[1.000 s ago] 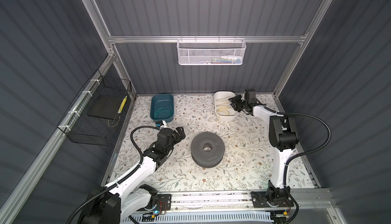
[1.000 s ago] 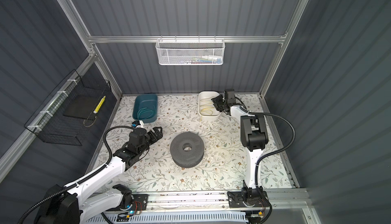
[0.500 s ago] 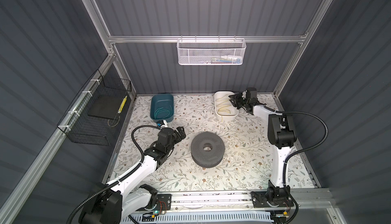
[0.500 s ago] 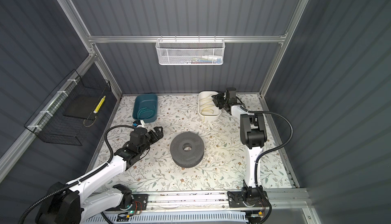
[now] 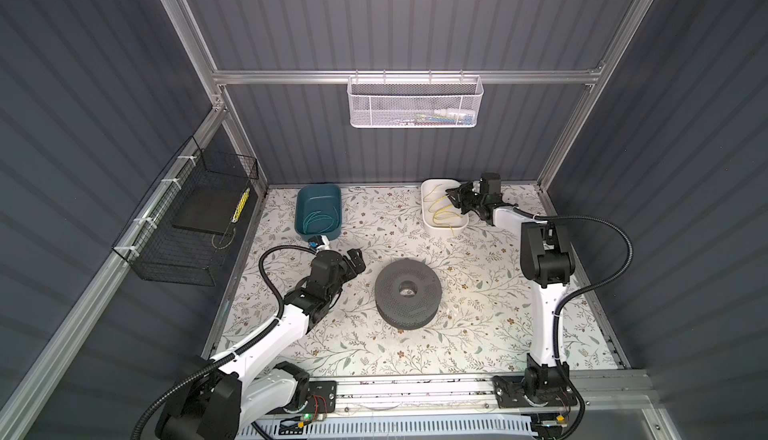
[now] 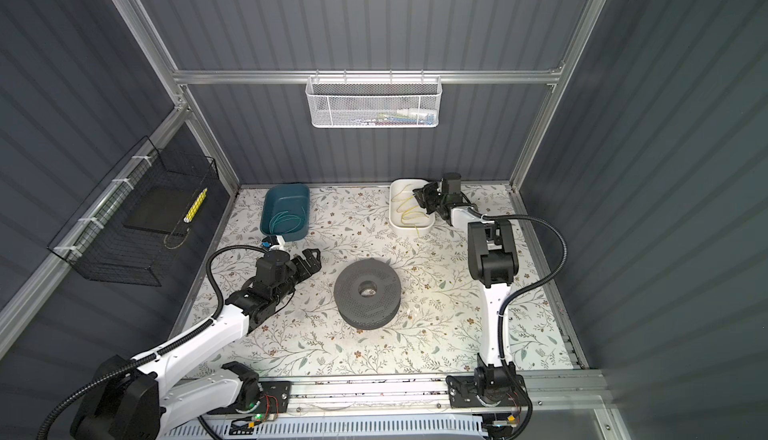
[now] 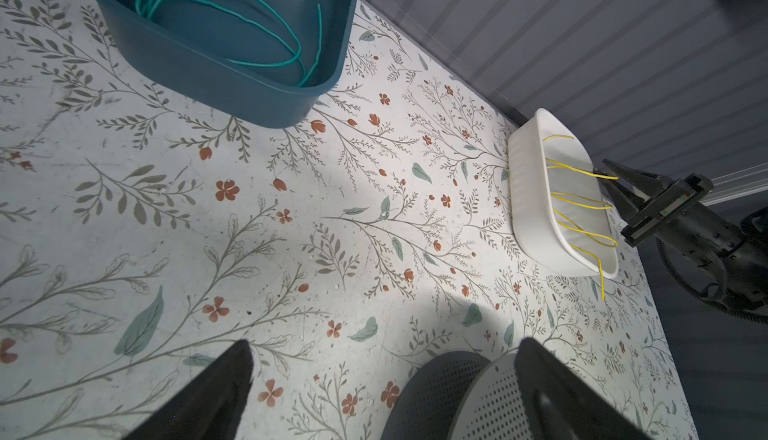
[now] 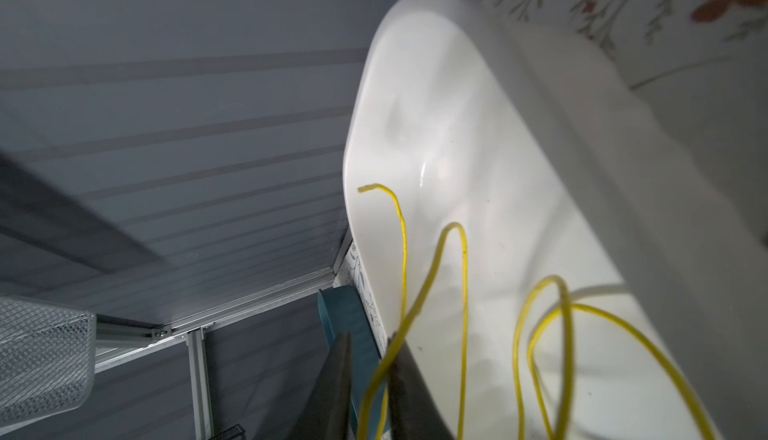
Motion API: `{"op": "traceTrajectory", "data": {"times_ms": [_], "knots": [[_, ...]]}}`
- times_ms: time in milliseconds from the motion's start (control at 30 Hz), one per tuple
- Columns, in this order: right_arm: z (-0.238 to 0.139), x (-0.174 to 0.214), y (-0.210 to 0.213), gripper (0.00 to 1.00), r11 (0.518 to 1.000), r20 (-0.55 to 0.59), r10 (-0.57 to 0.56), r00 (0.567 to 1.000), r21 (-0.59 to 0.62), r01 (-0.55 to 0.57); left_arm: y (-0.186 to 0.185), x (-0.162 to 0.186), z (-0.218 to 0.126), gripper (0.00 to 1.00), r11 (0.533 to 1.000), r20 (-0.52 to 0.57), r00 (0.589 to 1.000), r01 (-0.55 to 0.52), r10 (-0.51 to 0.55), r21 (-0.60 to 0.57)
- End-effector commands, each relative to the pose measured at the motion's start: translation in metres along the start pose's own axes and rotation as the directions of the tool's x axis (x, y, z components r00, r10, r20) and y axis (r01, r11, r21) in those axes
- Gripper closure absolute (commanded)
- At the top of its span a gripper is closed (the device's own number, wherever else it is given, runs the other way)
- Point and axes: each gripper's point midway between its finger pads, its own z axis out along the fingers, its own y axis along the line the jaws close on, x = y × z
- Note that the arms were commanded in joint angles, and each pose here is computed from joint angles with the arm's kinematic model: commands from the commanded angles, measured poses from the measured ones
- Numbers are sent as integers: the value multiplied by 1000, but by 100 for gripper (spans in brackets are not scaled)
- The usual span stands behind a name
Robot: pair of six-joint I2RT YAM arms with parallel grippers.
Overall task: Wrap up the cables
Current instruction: 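Grasp the yellow cable end in the white tray with the right gripper, then pull the yellow cable toward the spool while the left gripper moves to meet it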
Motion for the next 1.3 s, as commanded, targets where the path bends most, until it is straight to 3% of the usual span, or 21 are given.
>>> {"op": "traceTrajectory", "data": {"times_ms": [0,233,400,633,767,833,933,1067,1167,1267], "knots": [[-3,6,21,87,997,-13,-25,1000,-76,24,-12,-14,-4,1,999,35,999,-18,17,27],[-18,24,59,99,986,-40,-82,996,-151,75,-15,-20,-12,1,999,47,999,-7,6,34],[-46,49,101,100,964,-54,-169,984,-218,154,-24,-30,-21,0,999,53,999,-3,0,52],[-90,80,142,100,921,-57,-329,943,-241,307,-52,-48,-34,3,994,-1,997,-80,81,73],[-116,105,156,100,881,-58,-435,899,-231,412,-69,-56,-39,8,986,-48,989,-137,142,92],[-130,122,161,100,850,-55,-500,864,-224,477,-79,-60,-42,12,980,-62,983,-164,172,113],[-153,158,163,100,766,-46,-629,776,-211,608,-95,-62,-44,26,960,-84,968,-220,237,171],[-178,205,145,100,580,-16,-813,583,-119,806,-110,-57,-45,50,924,-130,932,-302,338,233],[-196,222,129,100,471,29,-882,471,-18,882,-118,-52,-46,57,893,-148,901,-359,407,273],[-209,235,116,100,422,45,-906,421,20,906,-129,-45,-47,56,859,-132,877,-406,462,312]]}}
